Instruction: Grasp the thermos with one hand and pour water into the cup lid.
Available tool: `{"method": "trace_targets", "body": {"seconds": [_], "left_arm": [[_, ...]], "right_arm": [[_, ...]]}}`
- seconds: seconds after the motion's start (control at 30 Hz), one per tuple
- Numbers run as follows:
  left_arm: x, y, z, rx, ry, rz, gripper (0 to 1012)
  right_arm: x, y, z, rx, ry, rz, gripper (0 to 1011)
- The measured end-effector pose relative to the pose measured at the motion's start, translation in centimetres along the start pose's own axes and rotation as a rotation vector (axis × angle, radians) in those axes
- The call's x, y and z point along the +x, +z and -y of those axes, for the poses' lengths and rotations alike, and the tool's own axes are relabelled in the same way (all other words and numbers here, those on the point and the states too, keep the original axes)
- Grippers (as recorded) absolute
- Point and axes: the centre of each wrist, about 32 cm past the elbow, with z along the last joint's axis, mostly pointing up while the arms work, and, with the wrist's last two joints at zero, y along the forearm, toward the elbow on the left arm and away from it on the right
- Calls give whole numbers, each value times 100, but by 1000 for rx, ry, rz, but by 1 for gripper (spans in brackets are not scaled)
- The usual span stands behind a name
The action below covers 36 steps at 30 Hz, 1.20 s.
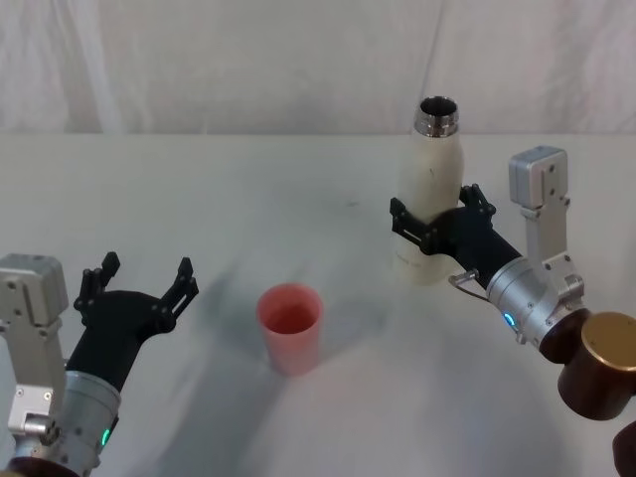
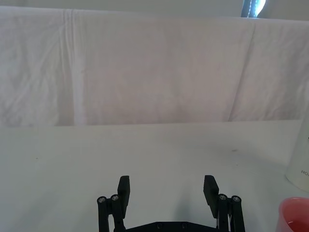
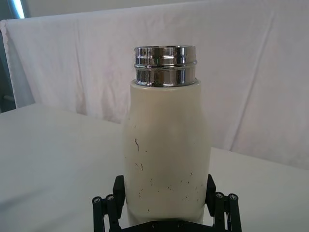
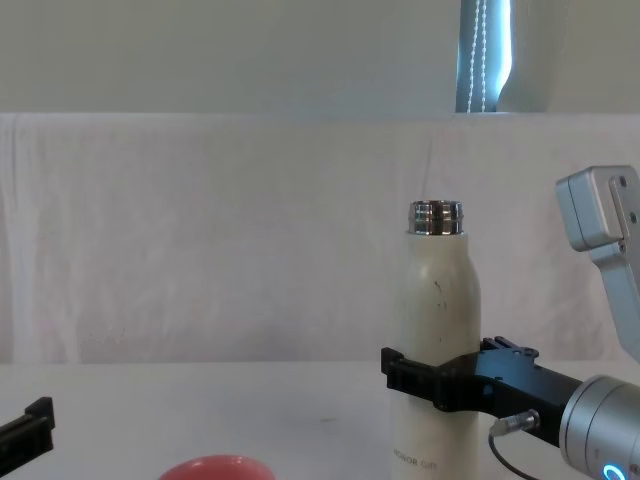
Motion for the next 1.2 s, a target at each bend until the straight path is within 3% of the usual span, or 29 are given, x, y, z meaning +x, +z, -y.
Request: {"method": "trace_targets", "body": {"seconds": [0.5,1.2], "left_arm": [[0,0,0,0,0,0,1001],[0,0,0,0,0,0,1001]], "right_arm": [[20,4,33,1,-3,-10,1001],[42,19,206,5,-16,-10,1001]]}}
